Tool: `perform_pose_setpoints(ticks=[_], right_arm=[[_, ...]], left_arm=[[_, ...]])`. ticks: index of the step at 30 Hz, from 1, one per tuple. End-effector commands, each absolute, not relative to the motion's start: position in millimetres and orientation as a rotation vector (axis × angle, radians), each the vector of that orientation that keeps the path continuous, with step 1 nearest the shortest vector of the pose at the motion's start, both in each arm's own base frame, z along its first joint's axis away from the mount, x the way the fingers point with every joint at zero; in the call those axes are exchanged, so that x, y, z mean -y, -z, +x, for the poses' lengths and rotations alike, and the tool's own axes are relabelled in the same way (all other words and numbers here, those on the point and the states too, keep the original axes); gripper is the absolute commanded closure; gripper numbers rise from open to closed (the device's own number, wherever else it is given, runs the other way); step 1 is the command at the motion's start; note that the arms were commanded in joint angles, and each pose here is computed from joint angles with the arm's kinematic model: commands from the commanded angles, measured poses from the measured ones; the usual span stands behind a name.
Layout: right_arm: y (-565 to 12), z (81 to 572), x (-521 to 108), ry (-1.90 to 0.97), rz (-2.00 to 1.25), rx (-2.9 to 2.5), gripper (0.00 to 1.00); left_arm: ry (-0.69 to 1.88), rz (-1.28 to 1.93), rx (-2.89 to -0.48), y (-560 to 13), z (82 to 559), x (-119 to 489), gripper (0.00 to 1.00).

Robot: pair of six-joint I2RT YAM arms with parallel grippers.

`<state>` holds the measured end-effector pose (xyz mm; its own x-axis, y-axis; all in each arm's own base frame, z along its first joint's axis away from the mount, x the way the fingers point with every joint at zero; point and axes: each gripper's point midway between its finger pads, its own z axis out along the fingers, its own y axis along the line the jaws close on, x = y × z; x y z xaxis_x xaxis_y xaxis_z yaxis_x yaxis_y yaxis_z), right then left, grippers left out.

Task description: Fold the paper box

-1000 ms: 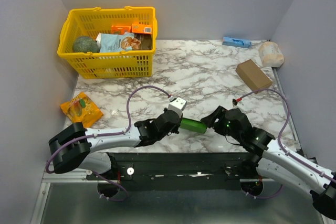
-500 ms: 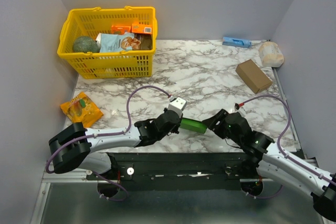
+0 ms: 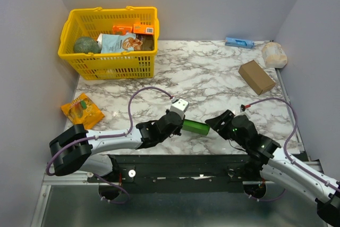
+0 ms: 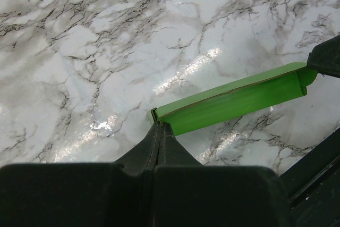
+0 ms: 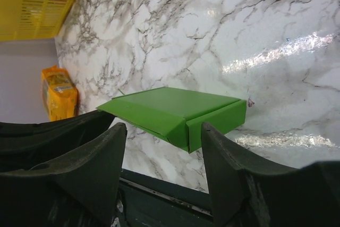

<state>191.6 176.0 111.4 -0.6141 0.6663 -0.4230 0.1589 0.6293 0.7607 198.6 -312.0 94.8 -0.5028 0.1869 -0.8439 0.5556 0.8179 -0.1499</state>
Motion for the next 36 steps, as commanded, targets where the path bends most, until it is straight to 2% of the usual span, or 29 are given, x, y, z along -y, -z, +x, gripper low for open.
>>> perform_pose_setpoints(ticks=[1, 7, 9, 10, 13, 16, 28, 36], right_arm=[[-105, 199, -171, -0.856, 0.706, -2.123, 0.34], [-92, 195, -170, -0.846, 0.733, -2.155, 0.36], [-86, 192, -169, -0.850, 0.741, -2.165, 0.41], [-85, 191, -171, -0.860, 0.747, -2.168, 0.48], [-78, 188, -172, -0.875, 0.759, -2.185, 0.58], [-70, 185, -175, -0.897, 0.769, -2.201, 0.62], [-45, 176, -172, -0.857, 0.775, -2.262, 0.76], [-41, 173, -167, -0.798, 0.748, -2.301, 0.82]], left_arm=[[0.371, 0.752, -2.336, -22, 154, 271, 1.00], [0.375, 0.748, -2.333, -23, 155, 272, 1.00], [0.377, 0.744, -2.333, -23, 155, 272, 1.00], [0.379, 0.748, -2.332, -24, 155, 272, 1.00], [0.386, 0.750, -2.330, -24, 154, 274, 1.00], [0.388, 0.750, -2.330, -24, 154, 274, 1.00], [0.405, 0.750, -2.327, -26, 152, 277, 1.00], [0.418, 0.754, -2.312, -30, 152, 280, 1.00]])
